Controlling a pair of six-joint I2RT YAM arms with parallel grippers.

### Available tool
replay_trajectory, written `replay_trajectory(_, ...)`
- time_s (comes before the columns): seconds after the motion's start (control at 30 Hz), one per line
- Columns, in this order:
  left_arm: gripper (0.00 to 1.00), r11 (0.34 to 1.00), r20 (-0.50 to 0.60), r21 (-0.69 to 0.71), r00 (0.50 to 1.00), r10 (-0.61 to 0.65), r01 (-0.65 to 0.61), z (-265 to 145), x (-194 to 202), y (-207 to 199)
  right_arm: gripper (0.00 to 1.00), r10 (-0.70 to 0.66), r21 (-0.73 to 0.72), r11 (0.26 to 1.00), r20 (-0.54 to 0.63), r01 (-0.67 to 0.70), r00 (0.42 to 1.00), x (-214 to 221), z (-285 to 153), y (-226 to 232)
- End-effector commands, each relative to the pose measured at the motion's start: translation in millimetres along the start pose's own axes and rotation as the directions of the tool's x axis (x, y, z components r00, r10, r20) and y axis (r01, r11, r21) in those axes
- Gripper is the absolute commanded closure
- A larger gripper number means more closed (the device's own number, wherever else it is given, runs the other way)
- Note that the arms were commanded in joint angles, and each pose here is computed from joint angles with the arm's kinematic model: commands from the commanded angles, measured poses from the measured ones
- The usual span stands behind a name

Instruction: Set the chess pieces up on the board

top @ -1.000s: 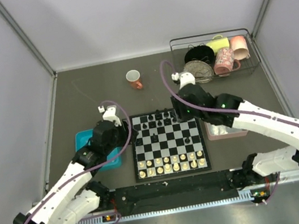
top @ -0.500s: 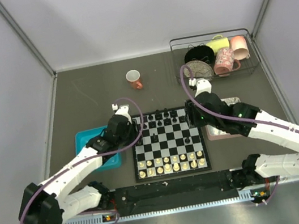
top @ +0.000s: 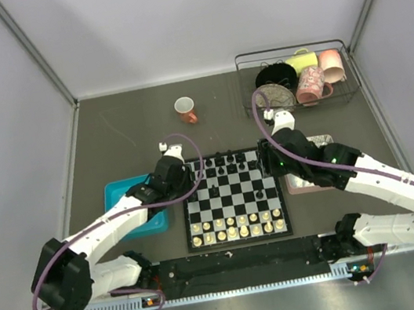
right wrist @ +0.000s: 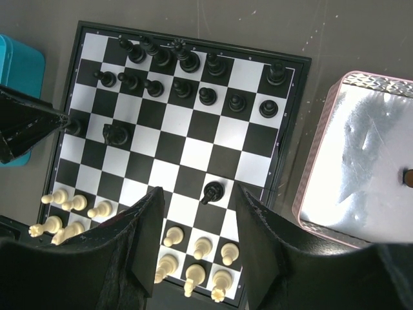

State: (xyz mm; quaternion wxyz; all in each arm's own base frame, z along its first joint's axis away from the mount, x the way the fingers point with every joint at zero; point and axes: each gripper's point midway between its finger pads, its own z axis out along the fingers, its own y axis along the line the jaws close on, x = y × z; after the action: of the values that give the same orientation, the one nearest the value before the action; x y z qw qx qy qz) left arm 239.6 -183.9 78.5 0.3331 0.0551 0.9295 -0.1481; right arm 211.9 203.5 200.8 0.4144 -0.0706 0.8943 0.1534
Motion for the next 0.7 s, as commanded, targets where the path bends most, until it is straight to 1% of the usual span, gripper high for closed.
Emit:
replay_trajectory(0.0,0.55,1.0,0.031,0.005,0.999,0.015,-0.015,0,-13,-6,0.52,0.035,-0.01,0.999,0.031,-0.035,0.999,-7,-2,-1)
replay_trajectory(0.2,0.58,1.0,0.022,0.007,0.999,0.024,-0.024,2,-11,-7,0.52,0.035,-0.01,0.999,0.032,-0.035,0.999,-7,-3,-1)
replay_trajectory(0.67,0.59,0.999,-0.009,-0.007,0.999,0.047,-0.047,6,-4,-7,0.52,0.037,-0.01,0.999,0.027,-0.037,0.999,-6,-2,-2)
